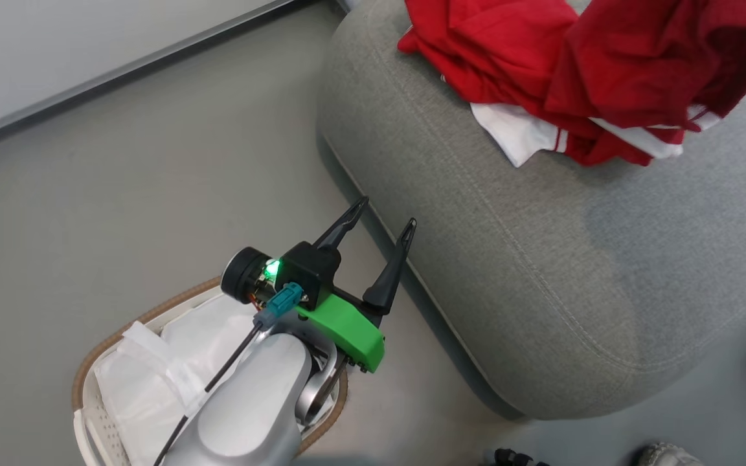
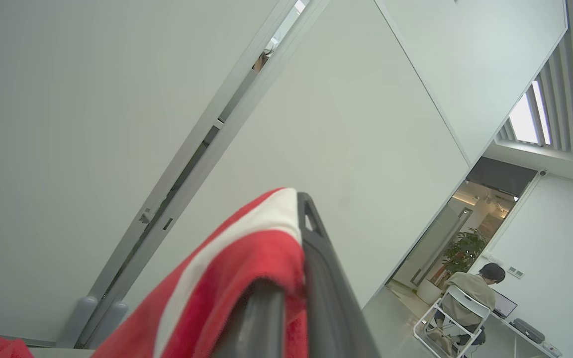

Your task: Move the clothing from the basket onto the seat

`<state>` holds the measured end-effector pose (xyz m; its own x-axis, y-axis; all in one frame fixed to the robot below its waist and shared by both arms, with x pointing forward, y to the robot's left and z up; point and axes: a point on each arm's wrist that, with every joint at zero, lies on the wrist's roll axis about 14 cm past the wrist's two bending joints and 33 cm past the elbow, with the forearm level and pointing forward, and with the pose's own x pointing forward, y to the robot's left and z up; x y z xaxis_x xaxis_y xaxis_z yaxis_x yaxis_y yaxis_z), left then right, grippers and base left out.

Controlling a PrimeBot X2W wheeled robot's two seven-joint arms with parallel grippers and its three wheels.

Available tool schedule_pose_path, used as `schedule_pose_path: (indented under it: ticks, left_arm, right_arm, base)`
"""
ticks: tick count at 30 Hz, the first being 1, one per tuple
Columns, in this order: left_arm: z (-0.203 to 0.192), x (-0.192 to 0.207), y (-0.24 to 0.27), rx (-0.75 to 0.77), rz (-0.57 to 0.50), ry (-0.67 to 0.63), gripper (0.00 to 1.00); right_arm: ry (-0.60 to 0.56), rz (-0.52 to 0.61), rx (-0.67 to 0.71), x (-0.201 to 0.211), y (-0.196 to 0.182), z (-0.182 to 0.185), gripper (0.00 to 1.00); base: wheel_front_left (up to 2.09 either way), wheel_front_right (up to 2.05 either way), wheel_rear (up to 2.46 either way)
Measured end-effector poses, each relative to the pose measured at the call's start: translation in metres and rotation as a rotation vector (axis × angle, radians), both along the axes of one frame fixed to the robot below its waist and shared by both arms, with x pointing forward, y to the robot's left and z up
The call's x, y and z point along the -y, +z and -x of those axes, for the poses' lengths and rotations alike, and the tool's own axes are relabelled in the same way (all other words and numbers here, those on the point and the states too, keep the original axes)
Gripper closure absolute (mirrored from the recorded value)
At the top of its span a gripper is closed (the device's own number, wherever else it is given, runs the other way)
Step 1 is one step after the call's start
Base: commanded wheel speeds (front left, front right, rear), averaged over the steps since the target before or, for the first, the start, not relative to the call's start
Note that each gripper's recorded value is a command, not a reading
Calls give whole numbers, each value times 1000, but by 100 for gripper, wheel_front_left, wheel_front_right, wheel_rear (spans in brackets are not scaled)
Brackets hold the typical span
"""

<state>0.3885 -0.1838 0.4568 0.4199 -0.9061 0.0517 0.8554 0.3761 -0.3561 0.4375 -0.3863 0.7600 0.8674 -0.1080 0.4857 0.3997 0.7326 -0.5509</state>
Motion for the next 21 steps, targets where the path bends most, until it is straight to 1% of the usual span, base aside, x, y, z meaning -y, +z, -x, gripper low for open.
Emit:
schedule_pose_path:
  ticks: [5, 7, 9, 11, 14, 16, 20, 21]
  left_arm:
    - [-15, -7, -12, -12, 0, 14, 0]
    - [-21, -11, -17, -17, -4, 23, 0]
    - [-27, -17, -24, -24, -10, 36, 0]
    - [-34, -24, -32, -36, -19, 56, 0]
    - [-39, -34, -42, -57, -28, 81, 0]
    - [-42, -41, -49, -70, -36, 97, 0]
    - [-46, -52, -59, -93, -50, 126, 0]
    - [-47, -54, -62, -98, -53, 132, 0]
  right_arm:
    - [-41, 37, -36, 11, -2, -42, 100]
    - [-49, 32, -50, 14, -9, -58, 100]
    - [-55, 17, -78, 15, -25, -76, 100]
    - [-53, -11, -125, 14, -51, -92, 100]
    - [-59, -110, -232, 14, -114, -109, 100]
    - [-73, -204, -304, 16, -162, -111, 100]
    - [-83, -300, -450, 5, -242, -104, 100]
    - [-86, -318, -476, 3, -257, -101, 100]
  base:
    - [0, 0, 0]
    - [0, 0, 0]
    - [0, 0, 0]
    - [0, 0, 0]
    - [0, 0, 0]
    - [0, 0, 0]
    - [0, 0, 0]
    - [0, 0, 0]
